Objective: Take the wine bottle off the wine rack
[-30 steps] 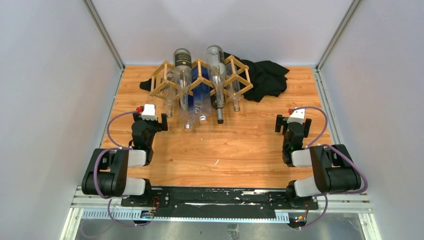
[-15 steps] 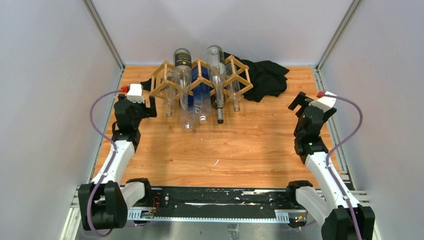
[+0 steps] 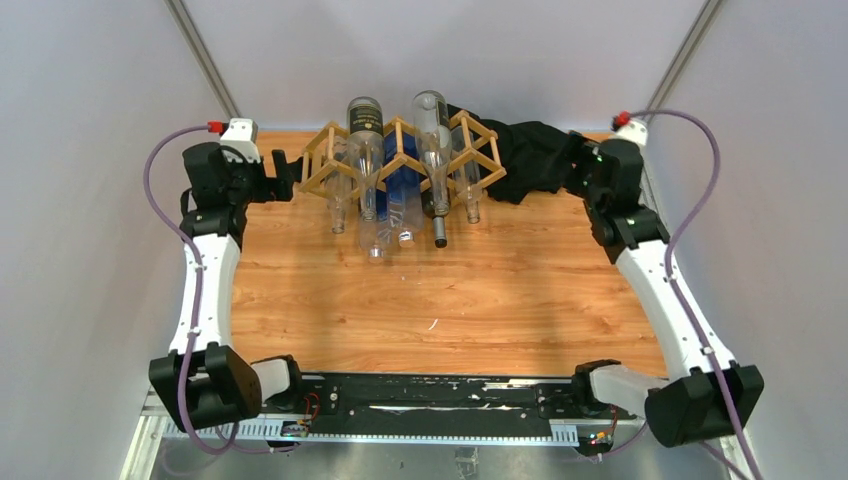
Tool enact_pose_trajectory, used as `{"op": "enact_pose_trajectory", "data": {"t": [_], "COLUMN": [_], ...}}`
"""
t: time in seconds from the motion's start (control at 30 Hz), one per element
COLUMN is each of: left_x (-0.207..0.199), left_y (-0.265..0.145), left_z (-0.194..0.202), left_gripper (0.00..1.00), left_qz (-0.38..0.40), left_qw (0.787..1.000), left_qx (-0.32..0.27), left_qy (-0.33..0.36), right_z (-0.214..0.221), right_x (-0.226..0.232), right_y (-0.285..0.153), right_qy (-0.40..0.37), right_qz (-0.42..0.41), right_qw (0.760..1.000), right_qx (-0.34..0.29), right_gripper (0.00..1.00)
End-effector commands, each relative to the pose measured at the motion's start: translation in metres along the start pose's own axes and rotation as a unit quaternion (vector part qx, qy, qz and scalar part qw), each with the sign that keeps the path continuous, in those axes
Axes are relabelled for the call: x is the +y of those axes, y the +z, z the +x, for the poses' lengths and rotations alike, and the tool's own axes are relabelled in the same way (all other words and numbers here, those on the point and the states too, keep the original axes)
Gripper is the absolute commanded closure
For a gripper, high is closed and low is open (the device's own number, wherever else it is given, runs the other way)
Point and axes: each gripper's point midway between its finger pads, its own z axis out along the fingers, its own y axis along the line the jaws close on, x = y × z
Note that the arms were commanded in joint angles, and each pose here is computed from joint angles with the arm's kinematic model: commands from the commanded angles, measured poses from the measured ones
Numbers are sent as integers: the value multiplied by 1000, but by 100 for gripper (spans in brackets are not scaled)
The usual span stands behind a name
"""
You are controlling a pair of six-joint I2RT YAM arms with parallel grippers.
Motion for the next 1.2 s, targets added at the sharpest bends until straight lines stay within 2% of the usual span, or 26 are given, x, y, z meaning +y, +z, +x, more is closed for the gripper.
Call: {"op": "enact_pose_trajectory", "data": {"t": [0.0,0.27,0.57,0.77,1.17], "left_x": [-5,4,1,-2,-19], "left_y": [-3,2,5,-5,-16], "left_z": [7,11,23,23,27], "left_gripper": [0,0,0,0,0], "left_qz": [15,6,16,23,71], "left_qw": [999,996,994,994,990], "left_qx": [38,83,104,107,118], "left_qy": [-21,-14,-15,3,13], "right_z": [16,38,106,136,195], "right_x": [73,204,321,357,365], "right_y": [-24,-46,-64,-57,-27], "right_qy": [-67,-140,-218,-229,-248], "right_qz": [-73,-165,-237,-249,-231], "right_qw": [993,971,934,924,916], "right_qx": [62,99,155,177,213], "right_gripper": [0,0,2,6,14]}}
